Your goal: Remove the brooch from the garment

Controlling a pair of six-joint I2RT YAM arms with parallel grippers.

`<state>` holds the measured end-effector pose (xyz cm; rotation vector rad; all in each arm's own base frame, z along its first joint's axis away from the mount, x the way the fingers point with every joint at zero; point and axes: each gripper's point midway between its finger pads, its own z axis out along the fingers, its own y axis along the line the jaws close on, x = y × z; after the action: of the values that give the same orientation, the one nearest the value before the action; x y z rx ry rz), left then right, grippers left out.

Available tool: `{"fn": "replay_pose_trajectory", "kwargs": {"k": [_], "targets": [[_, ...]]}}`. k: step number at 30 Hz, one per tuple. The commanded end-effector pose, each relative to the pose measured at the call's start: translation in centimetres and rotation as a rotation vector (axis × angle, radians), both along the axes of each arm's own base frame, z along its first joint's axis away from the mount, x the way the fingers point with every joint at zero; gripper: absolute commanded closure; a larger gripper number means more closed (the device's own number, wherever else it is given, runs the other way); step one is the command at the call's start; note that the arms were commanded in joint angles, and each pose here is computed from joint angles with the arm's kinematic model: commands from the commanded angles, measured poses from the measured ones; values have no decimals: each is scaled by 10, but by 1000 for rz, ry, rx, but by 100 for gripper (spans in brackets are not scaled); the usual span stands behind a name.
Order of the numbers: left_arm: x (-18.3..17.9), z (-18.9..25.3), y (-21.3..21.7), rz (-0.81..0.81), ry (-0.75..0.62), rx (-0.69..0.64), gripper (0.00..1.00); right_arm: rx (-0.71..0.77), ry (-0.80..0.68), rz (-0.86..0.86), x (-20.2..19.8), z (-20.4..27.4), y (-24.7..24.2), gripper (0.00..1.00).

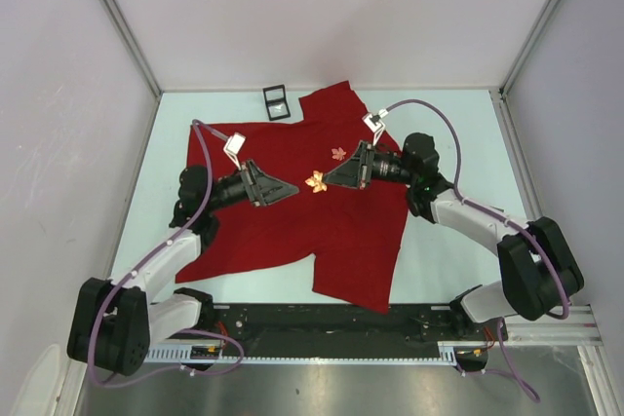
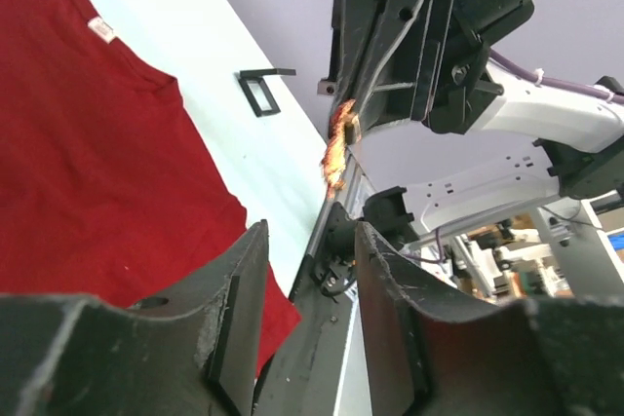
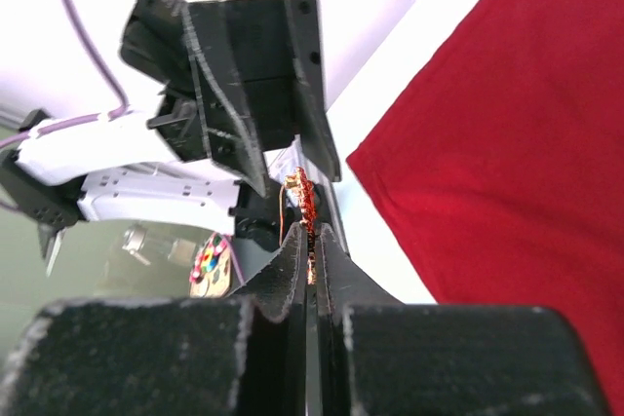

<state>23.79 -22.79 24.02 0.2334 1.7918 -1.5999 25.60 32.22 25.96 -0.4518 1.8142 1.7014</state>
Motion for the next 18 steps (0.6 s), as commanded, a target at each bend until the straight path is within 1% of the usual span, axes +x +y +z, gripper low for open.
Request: {"fn": "replay_pose_trajectory", "kwargs": {"k": [1,5,8,10,12,14,18], "targets": [[-13,21,0,-69,-73,-77,54,47,-57,79,-12,16,0,100],[-17,33,-1,-97,-131,-88,53,63,-50,91,-13,17,2,100],[-15,32,-3,-100,-130,-66,51,69,-44,101,-14,16,6,100],[-15,31,-6,-105,-136,-53,54,77,-40,109,-16,17,9,100],[-15,30,-8,-111,-130,-52,60,86,-39,109,-15,18,10,100],[-13,29,-9,-107,-127,-56,62,91,-41,112,-16,19,11,100],[-15,32,-11,-120,-130,-62,62,83,-39,119,-18,16,14,100]]}}
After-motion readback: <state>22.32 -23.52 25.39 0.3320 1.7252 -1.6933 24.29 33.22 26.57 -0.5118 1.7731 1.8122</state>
